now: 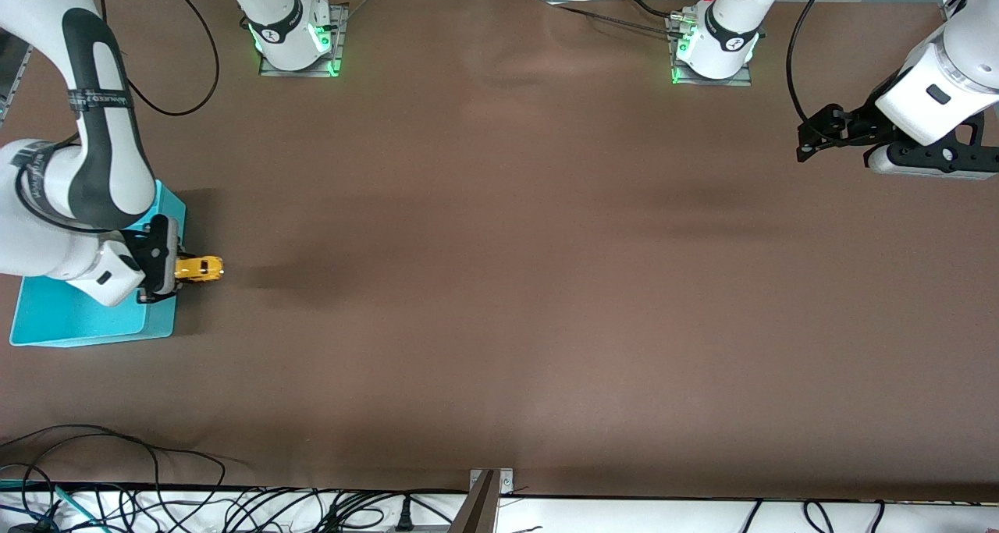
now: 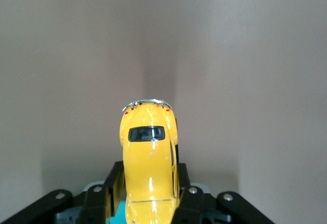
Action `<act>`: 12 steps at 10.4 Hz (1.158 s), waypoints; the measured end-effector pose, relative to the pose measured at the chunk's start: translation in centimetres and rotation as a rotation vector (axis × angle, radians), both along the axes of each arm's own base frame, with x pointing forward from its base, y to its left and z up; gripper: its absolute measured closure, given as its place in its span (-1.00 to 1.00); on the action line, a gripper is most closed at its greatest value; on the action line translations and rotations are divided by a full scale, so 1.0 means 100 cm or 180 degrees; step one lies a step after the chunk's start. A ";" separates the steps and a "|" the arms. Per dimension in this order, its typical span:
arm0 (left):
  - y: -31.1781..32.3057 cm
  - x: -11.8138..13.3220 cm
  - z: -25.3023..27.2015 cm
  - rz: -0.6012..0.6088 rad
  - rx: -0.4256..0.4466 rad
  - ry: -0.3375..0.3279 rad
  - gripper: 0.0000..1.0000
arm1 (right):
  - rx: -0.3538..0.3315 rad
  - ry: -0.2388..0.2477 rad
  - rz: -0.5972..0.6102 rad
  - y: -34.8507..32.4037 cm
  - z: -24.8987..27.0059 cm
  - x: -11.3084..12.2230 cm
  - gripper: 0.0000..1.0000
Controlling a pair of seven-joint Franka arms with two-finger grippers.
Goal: Wind up and store yellow beetle car
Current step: 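Lift the car with the right gripper and lower it into the box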
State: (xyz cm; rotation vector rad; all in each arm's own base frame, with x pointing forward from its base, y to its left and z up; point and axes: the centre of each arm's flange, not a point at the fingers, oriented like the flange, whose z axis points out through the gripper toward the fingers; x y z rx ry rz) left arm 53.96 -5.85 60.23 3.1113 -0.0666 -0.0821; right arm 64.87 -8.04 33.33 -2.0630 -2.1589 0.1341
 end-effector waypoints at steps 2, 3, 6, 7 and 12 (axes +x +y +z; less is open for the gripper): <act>0.000 0.000 0.000 0.0000 0.0000 0.0000 -1.00 | -0.0143 0.0055 0.0087 -0.029 0.005 -0.004 0.09; 0.000 0.000 0.000 0.0000 0.0000 0.0000 -1.00 | -0.0168 0.0064 0.0161 -0.044 0.006 -0.007 0.09; 0.000 0.000 0.000 0.0001 0.0000 0.0002 -1.00 | -0.0166 0.0107 0.0418 -0.099 0.007 -0.021 0.09; 0.000 0.000 0.000 0.0001 0.0000 0.0005 -1.00 | -0.0139 0.0122 0.0489 -0.119 0.005 -0.027 0.09; 0.000 0.000 0.000 0.0002 0.0001 0.0008 -1.00 | -0.0180 0.0018 0.0716 -0.163 -0.035 -0.029 0.09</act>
